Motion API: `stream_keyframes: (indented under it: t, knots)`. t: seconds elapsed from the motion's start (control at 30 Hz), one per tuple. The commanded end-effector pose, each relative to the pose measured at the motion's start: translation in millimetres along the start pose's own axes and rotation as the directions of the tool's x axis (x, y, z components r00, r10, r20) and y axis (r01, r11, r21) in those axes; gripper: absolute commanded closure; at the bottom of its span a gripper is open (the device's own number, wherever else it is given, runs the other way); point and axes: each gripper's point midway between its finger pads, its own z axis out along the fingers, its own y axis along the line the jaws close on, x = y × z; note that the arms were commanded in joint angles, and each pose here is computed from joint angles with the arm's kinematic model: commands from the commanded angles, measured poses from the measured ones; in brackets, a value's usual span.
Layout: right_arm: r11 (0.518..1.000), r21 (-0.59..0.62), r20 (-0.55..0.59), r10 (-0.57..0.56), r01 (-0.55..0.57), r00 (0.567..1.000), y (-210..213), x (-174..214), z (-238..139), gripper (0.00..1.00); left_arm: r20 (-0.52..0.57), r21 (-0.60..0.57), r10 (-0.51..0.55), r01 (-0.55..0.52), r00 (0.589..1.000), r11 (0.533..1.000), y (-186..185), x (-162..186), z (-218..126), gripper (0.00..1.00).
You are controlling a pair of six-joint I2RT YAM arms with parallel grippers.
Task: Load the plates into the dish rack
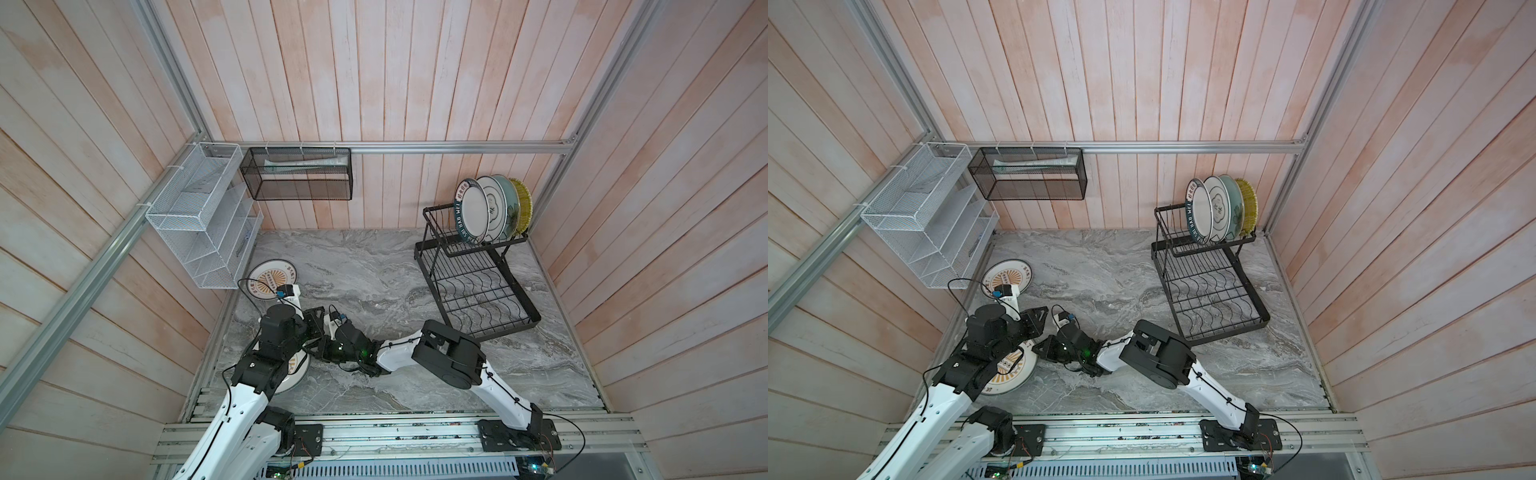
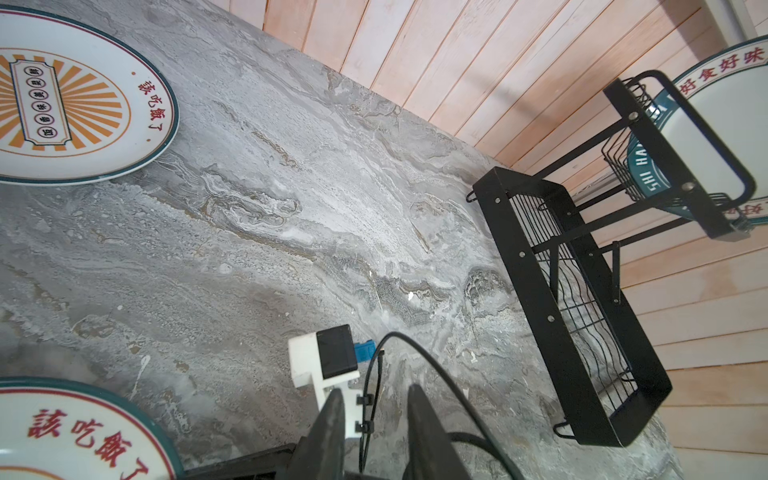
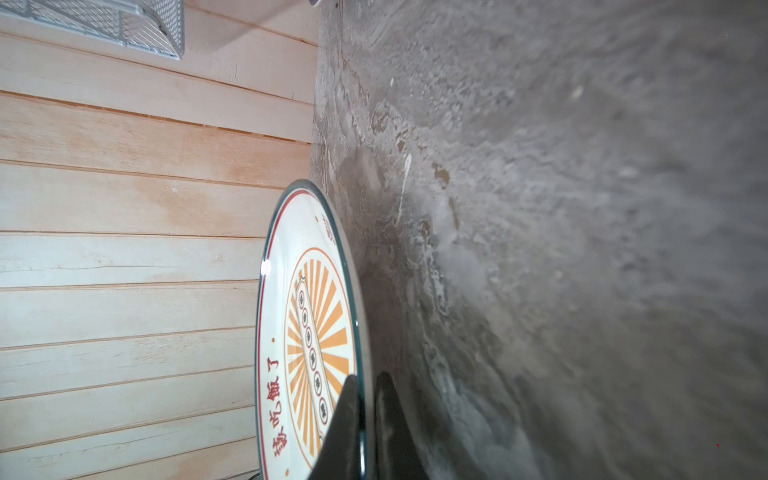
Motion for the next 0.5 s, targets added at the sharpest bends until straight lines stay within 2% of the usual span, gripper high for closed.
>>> stream_keyframes:
  t: [0.0,0.23,0.47]
  knots:
    - [0.994,0.102,0.054,0.024,-0.029,0.998,-39.7,-13.6,-12.9,0.91,0.026,0.013,0.014,-0.014,1.0,1.0,-7.2,-10.8,-5.4,0.72]
    - [0.989,0.139,0.155,0.024,-0.045,0.988,-52.9,-38.8,-41.6,0.92,0.023,0.013,0.012,-0.012,1.0,1.0,-6.9,-9.6,-5.7,0.72]
    - [0.977,0.194,0.281,0.029,-0.086,0.959,-75.0,-72.5,-85.4,0.92,0.024,0.011,0.015,-0.016,1.0,1.0,-6.2,-9.1,-5.9,0.72]
